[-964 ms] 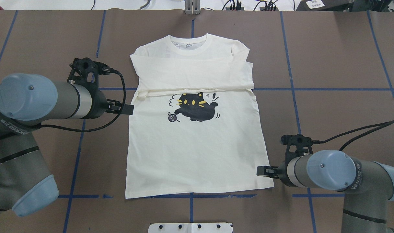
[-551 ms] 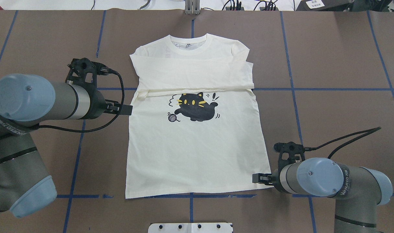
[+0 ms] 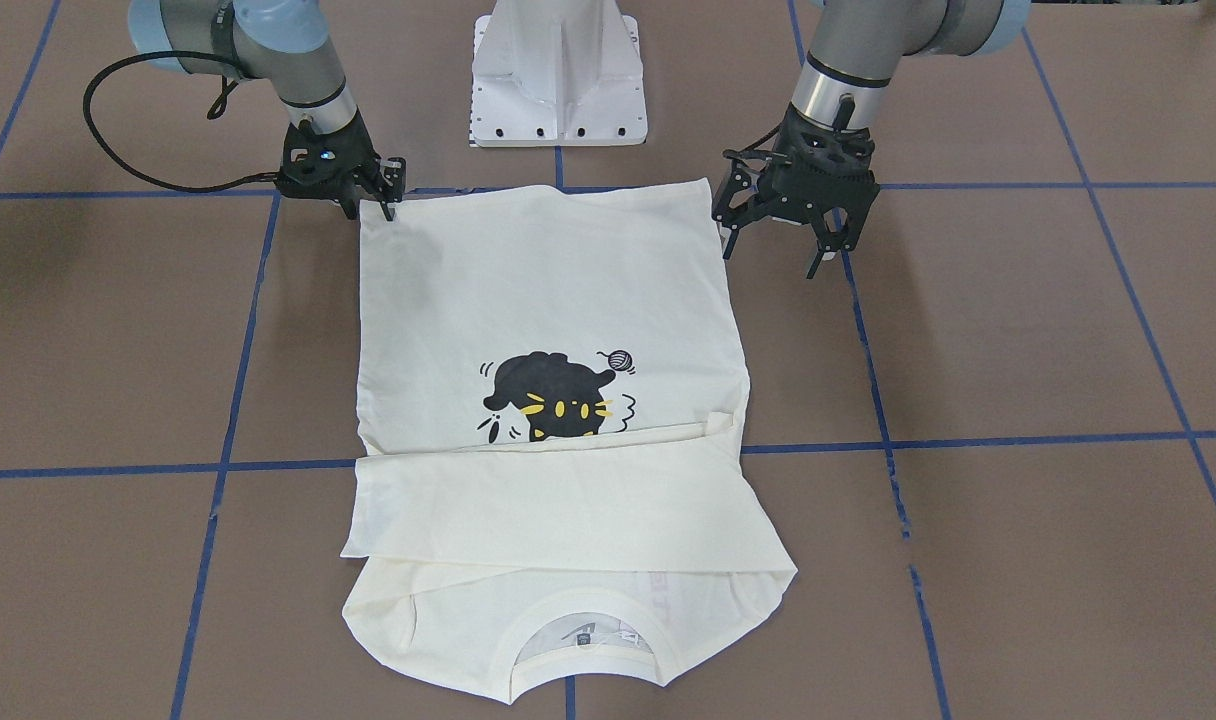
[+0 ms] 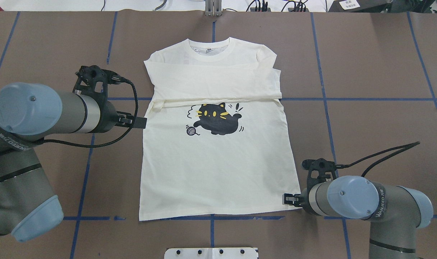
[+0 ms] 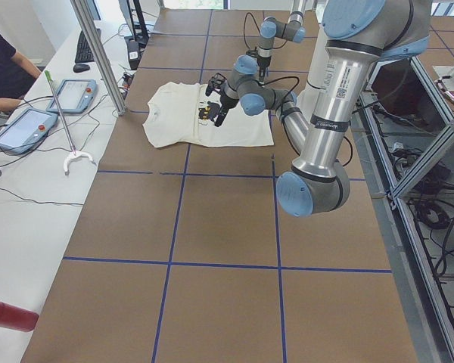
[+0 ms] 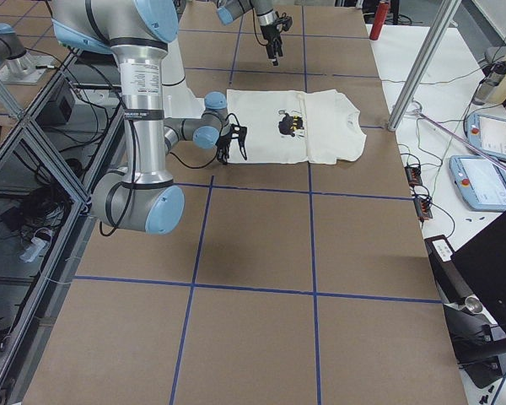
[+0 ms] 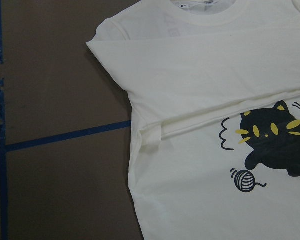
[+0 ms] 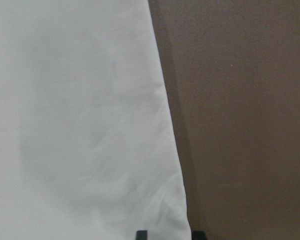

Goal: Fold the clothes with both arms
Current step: 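Move both grippers to the hem corners nearest the robot and grasp them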

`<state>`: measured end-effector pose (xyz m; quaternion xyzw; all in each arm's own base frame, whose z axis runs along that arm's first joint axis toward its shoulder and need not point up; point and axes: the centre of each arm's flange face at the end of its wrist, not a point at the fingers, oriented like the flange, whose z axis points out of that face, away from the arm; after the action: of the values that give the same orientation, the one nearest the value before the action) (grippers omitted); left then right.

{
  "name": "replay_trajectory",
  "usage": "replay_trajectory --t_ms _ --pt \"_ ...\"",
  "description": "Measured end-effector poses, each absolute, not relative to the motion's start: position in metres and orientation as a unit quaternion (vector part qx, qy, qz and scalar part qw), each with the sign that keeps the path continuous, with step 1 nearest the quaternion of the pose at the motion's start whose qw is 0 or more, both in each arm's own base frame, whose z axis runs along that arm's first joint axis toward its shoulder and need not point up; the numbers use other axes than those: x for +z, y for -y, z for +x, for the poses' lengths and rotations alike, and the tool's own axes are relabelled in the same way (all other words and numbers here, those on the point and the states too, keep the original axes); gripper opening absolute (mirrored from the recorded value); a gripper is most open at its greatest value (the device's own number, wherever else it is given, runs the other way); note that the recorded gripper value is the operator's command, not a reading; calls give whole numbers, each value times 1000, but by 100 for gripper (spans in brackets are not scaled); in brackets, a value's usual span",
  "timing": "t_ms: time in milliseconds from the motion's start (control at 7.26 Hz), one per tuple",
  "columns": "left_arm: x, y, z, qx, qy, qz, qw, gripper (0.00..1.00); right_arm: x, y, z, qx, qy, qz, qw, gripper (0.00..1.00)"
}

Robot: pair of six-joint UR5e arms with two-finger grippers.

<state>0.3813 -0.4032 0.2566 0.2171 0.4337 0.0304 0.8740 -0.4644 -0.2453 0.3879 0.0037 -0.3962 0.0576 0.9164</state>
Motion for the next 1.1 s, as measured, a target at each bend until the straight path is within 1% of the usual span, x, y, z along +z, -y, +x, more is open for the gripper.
replay_trajectory --t_ms 413,551,688,826,964,1101 --pt "260 404 382 28 -432 214 876 100 384 246 -459 63 400 8 914 0" --pt "268 404 387 4 -435 195 879 100 379 246 -456 72 404 9 912 0" --pt "279 397 396 -46 -450 154 878 100 371 246 -452 77 412 11 908 0" --pt "288 371 413 -87 -471 103 872 99 362 246 -446 80 420 13 904 0" --pt "295 336 434 -112 -479 55 869 94 357 247 -442 82 425 16 901 0" --pt "301 304 453 -129 -474 21 871 94 353 247 -440 83 428 17 900 0"
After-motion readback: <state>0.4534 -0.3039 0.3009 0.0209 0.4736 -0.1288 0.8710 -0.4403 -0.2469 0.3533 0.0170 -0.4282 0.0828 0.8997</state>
